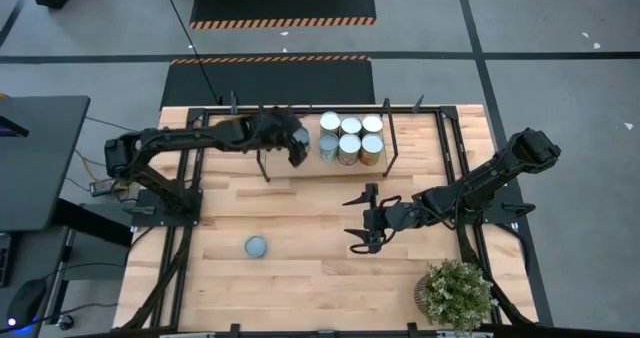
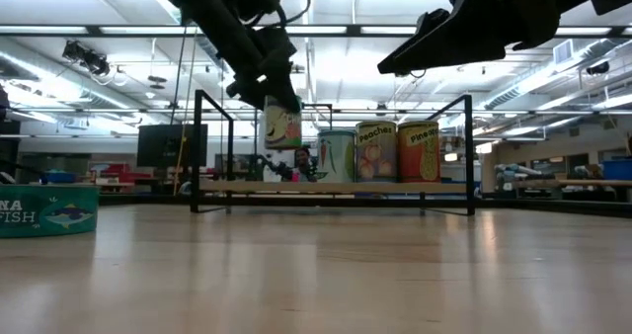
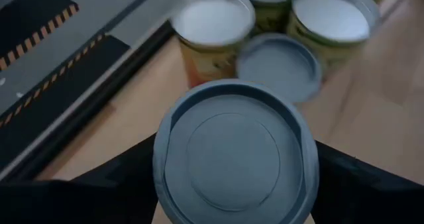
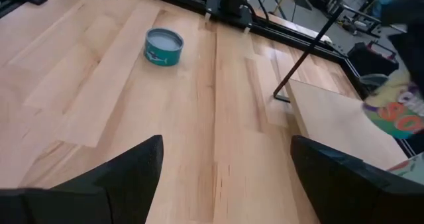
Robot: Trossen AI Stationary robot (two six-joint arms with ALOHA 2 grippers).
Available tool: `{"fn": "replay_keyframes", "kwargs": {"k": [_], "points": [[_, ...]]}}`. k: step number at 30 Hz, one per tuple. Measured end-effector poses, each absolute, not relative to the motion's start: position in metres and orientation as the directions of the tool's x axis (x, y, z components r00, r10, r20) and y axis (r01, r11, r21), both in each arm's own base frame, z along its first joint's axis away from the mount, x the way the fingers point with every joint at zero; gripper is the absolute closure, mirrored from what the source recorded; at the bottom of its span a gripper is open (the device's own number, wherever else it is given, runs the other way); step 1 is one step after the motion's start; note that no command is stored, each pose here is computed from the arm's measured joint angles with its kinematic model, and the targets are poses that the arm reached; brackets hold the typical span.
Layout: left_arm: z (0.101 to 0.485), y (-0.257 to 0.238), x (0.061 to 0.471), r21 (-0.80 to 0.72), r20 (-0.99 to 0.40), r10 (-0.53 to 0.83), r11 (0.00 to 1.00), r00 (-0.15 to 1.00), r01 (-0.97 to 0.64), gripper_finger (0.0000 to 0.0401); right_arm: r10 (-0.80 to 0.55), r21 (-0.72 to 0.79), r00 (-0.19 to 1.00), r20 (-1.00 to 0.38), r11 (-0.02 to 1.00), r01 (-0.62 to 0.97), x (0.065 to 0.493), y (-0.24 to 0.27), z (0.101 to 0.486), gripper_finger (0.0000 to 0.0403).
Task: Pick and place cans onto a shelf
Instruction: Put the canned chicken soup on the shelf
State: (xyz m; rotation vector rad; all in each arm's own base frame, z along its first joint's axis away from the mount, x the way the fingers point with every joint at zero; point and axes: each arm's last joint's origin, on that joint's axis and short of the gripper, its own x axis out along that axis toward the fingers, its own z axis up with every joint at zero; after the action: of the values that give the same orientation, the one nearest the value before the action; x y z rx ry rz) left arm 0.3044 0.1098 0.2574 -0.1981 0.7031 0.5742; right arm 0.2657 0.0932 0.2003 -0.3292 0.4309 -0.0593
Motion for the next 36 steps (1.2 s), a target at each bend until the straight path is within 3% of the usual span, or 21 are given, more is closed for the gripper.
{"fn": "replay_keyframes", "kwargs": {"k": [10,19,36], "points": [[0.25,0.163,0.311,0.043,-0.682,0.463,0.798,0.566,-0.602,0.0104,-0.123,-0.399,0.921,-0.369,0.916,-0.037,0.27,0.086,0.204,0.0065],[0.232,0.208,0.338,0.041,-0.741,0.419,0.809,0.525,-0.587,0.0104,-0.08,-0.363,0.917,-0.392,0.929,-0.075,0.272,0.079,0.203,0.0065],[0.222,0.199,0.346,0.095,-0.806,0.334,0.888,0.489,-0.45,0.0103,-0.079,-0.356,0.912,-0.402,0.931,-0.076,0.272,0.079,0.202,0.0065]]}}
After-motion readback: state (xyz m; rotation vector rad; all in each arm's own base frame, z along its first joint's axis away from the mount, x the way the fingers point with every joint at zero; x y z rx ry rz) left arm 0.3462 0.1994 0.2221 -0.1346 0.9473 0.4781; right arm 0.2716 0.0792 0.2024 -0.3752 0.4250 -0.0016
